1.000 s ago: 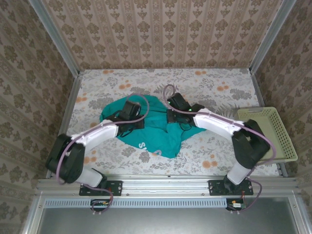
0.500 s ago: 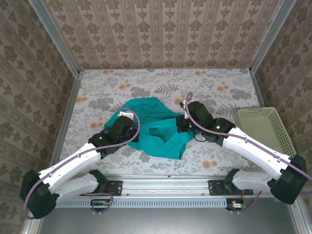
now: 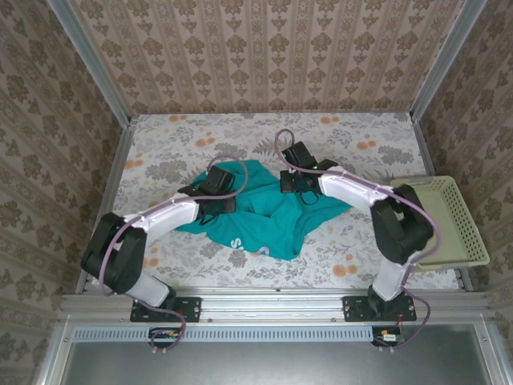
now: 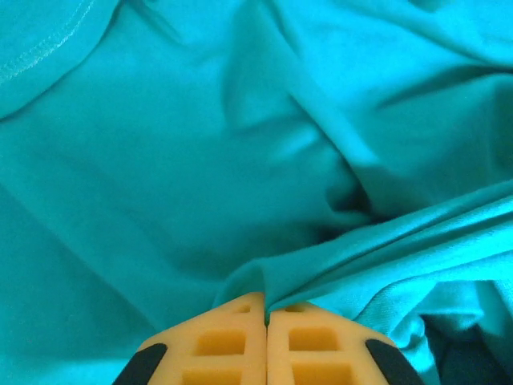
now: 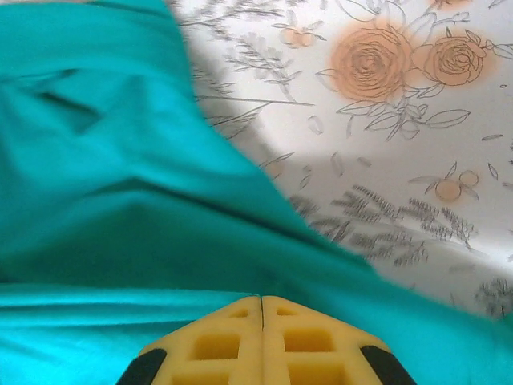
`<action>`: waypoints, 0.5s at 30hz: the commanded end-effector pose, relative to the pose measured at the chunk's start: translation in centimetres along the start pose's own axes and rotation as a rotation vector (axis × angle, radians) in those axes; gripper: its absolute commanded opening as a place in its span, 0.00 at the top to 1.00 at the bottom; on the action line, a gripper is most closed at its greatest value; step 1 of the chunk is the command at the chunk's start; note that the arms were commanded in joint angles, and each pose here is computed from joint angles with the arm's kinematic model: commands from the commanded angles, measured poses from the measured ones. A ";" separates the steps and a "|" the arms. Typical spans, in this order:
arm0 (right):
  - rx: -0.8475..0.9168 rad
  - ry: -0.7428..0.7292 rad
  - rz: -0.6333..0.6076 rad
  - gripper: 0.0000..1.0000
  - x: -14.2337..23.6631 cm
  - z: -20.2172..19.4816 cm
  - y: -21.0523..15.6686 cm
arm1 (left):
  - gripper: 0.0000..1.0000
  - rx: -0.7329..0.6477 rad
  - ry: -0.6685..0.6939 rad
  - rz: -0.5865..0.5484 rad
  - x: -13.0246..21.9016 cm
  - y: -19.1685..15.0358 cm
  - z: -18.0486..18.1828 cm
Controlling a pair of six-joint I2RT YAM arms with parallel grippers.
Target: Fold the inside-out t-shirt
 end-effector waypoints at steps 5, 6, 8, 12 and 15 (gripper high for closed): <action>0.052 -0.150 -0.047 0.61 1.1 -1.0 1.3 | 0.93 0.015 0.011 0.037 -0.1 -0.6 0.9; 0.067 -0.120 -0.084 0.52 2.4 -0.5 1.1 | 0.94 0.013 -0.013 0.026 0.1 -0.7 0.7; 0.095 -0.026 -0.160 0.37 5.2 1.0 0.1 | 0.96 0.013 -0.059 -0.006 0.6 -0.9 0.5; 0.147 0.167 -0.102 0.33 5.8 4.2 -1.8 | 1.00 0.041 -0.114 -0.052 1.0 -1.3 0.5; 0.179 0.181 -0.031 0.37 3.5 6.0 -3.0 | 1.00 0.050 -0.162 -0.073 1.4 -1.5 0.3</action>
Point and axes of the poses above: each hand's point on the last joint's axis, 136 mm out from that joint toward the fingers, its own x axis back along the fingers, its own z axis along the line the jaws close on, y = z × x, the point moved 8 cm from there along x, back along the fingers, and after that the axes turned 2 degrees about -x, right-handed, at the moved point
